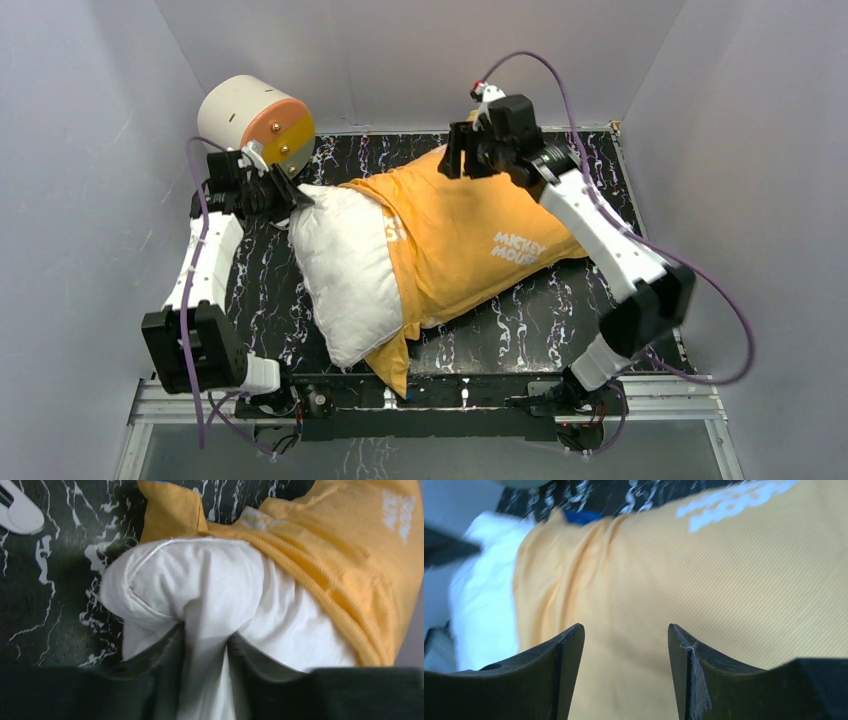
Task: Remove the pillowcase from the pillow
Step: Remove the pillow from the pillowcase.
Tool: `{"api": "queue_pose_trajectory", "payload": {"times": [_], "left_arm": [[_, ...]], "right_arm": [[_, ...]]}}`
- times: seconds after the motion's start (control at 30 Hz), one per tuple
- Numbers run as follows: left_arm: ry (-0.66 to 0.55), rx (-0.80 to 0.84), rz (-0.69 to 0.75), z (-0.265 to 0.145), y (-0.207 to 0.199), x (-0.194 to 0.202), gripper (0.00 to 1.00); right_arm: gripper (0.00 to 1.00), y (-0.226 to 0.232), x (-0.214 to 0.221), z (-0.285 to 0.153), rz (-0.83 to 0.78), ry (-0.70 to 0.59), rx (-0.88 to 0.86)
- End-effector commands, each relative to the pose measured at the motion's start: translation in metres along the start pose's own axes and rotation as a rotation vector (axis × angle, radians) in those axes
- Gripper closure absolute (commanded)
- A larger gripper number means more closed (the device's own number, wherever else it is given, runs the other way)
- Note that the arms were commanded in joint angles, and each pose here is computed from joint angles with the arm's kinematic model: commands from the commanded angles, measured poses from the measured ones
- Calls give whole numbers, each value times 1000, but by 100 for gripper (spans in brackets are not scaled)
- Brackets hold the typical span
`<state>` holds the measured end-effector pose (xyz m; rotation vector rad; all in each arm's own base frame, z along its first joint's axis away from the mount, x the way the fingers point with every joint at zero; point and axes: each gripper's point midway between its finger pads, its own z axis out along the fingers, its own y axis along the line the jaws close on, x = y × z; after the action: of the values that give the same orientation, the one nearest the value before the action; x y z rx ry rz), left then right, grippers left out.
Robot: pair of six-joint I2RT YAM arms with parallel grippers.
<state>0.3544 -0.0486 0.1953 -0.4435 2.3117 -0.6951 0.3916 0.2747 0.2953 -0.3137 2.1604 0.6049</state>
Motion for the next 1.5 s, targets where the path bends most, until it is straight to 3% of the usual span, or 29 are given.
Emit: {"api": "queue_pose_trajectory", "payload": {"times": [0.0, 0.03, 0.1, 0.13, 0.2, 0.4, 0.57, 0.73, 0.87, 1.0, 1.1, 1.17, 1.27, 1.3, 1.37, 1.4, 1.43, 1.47], "left_arm": [[-49, 108, 23, 3, -32, -48, 49], [-46, 119, 19, 7, -35, -55, 31], [-44, 120, 23, 12, -37, -63, 21], [-42, 90, 36, 12, -35, -62, 12], [-90, -26, 68, 1, -26, -58, 2], [-207, -267, -44, -57, 23, -2, 2], [-210, -484, -127, -105, 60, 44, 2], [-94, -296, -146, -106, 37, 93, 2], [87, -78, -196, -87, 11, 140, 2], [189, 113, -192, -74, -9, 170, 2], [296, 315, -242, -63, -28, 195, 2], [327, 441, -270, -61, -42, 198, 9], [301, 443, -243, -59, -43, 192, 36], [287, 426, -242, -57, -42, 188, 48], [251, 357, -267, -52, -36, 181, 85], [231, 322, -280, -50, -32, 177, 98], [217, 300, -283, -50, -30, 174, 100], [207, 278, -280, -50, -29, 171, 100]], "right_arm": [[28, 56, 33, -67, 62, -19, -293], [26, 57, 49, -75, 88, -3, -319], [26, 60, 87, -85, 129, 48, -356], [28, 63, 106, -91, 137, 76, -367], [29, 71, 142, -98, 148, 135, -377], [24, 80, 232, -104, 274, 184, -308], [21, 83, 243, -101, 454, 61, -408], [18, 100, 239, -88, 493, 8, -497], [18, 100, 230, -69, 524, -104, -487], [18, 89, 228, -52, 582, -167, -425], [37, 87, 227, -50, 605, -204, -442], [50, 92, 223, -51, 584, -217, -464], [64, 103, 218, -53, 516, -202, -486], [69, 104, 219, -54, 496, -194, -490], [83, 103, 222, -55, 470, -177, -468], [92, 96, 225, -52, 466, -157, -416], [99, 85, 227, -49, 453, -143, -337], [100, 68, 233, -46, 425, -121, -225]]}}
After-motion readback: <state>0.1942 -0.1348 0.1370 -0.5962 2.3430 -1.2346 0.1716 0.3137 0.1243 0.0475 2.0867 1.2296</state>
